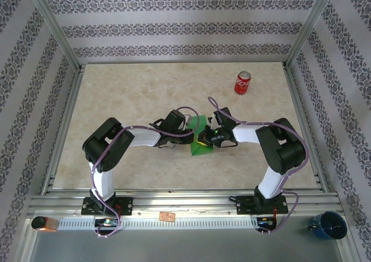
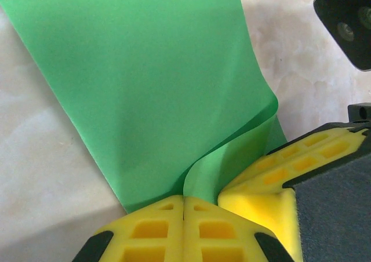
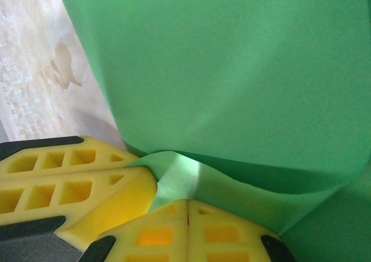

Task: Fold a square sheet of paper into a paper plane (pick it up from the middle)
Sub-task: Fold the triangle a second time at the center of the table.

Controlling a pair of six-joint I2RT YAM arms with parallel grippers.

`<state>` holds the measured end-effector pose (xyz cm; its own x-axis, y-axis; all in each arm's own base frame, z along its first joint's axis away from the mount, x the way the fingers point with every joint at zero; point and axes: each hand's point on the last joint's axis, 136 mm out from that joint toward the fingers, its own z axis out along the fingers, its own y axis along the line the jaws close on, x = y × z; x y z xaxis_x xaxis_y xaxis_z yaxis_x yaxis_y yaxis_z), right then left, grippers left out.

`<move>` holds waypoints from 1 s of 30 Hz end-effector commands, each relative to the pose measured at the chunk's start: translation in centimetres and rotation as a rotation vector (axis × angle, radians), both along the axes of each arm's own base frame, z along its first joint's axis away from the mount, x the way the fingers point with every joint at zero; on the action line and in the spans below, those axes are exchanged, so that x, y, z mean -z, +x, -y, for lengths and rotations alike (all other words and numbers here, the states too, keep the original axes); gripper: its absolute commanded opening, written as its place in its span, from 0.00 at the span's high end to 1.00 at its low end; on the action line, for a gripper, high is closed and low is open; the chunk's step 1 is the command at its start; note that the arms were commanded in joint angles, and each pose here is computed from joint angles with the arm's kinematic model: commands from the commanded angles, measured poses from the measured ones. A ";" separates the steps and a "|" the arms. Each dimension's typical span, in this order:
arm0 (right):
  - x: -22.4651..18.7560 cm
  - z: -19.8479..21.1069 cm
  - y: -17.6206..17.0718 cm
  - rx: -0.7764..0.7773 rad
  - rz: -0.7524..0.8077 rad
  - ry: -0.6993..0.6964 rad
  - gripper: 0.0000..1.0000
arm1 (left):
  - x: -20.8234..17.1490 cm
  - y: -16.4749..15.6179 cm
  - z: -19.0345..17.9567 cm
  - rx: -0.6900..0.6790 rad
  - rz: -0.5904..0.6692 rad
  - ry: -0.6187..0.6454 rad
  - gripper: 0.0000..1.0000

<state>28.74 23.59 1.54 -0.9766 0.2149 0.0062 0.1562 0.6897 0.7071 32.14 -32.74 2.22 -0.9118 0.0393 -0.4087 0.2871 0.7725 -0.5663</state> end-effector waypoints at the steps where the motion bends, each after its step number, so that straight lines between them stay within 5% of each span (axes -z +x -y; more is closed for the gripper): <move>1: 0.2 0.9 -0.2 0.029 -0.019 -0.017 0.95 | 1.7 -0.2 -0.9 -0.004 -0.043 0.044 1.00; 9: -2.5 0.9 1.9 0.037 0.039 0.040 0.95 | 1.7 -0.2 -0.9 -0.004 -0.045 0.046 1.00; 20: 2.6 3.4 0.4 0.132 -0.094 -0.062 0.97 | 1.7 -0.3 -1.0 -0.005 -0.044 0.045 1.00; 30: -1.9 3.5 3.5 0.146 -0.017 0.034 0.97 | 2.0 -0.4 -0.9 -0.004 -0.053 0.042 1.00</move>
